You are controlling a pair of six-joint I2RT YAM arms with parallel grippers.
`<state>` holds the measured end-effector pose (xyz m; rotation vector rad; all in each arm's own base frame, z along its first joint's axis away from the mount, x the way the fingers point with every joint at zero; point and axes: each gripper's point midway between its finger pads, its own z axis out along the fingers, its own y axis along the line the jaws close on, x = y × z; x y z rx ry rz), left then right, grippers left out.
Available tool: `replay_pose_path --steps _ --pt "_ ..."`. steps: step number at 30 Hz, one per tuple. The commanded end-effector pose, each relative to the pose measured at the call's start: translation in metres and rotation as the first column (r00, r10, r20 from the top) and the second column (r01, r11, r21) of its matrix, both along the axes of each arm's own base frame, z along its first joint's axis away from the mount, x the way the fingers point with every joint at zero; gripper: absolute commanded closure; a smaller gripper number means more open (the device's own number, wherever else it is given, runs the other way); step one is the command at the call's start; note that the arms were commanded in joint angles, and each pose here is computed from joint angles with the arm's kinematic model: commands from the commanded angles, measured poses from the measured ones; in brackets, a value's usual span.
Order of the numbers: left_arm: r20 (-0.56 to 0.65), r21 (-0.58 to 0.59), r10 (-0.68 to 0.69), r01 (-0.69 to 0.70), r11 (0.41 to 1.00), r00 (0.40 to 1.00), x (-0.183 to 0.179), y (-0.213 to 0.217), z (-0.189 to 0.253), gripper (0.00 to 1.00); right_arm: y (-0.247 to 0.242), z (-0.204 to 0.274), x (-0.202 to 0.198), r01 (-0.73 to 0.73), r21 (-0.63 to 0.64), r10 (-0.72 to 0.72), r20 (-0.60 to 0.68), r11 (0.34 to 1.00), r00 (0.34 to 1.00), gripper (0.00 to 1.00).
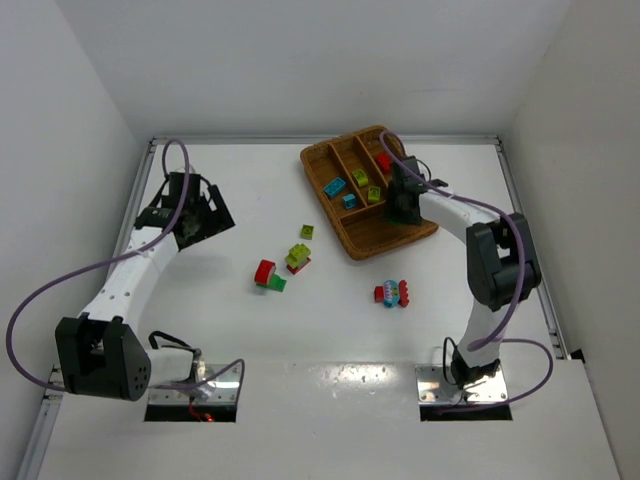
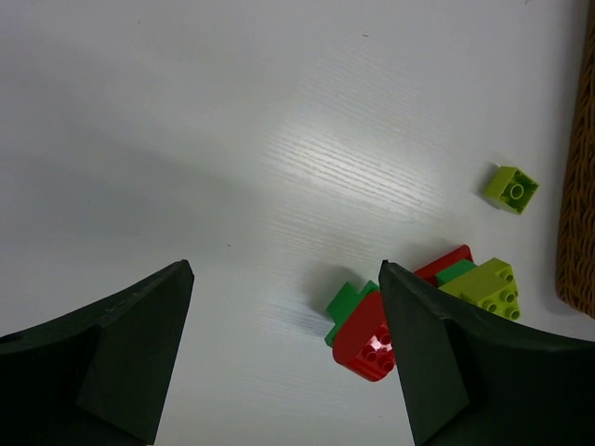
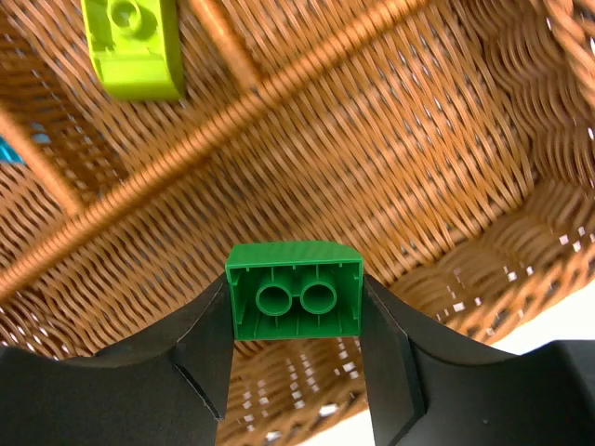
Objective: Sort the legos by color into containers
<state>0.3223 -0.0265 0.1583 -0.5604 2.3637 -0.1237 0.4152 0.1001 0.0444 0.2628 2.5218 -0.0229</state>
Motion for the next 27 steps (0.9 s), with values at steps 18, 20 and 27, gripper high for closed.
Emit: replay_pose_path --steps 18,20,27 --pt "0.055 -0.008 -0.087 0.088 0.996 0.995 0.012 -0.008 0.019 0.13 0.034 0.084 0.001 -0.102 0.017 0.099 0.153 0.995 0.983 0.30" --pt "0.042 -0.002 -0.104 0.104 0.995 0.994 0.013 -0.011 0.015 0.13 0.069 0.093 -0.026 -0.214 0.057 0.202 0.167 0.975 0.965 0.37" --pt "0.022 0.019 -0.114 0.113 0.993 0.993 0.011 -0.009 0.008 0.13 0.196 0.066 -0.095 -0.430 0.208 0.426 0.069 0.878 0.902 0.28"
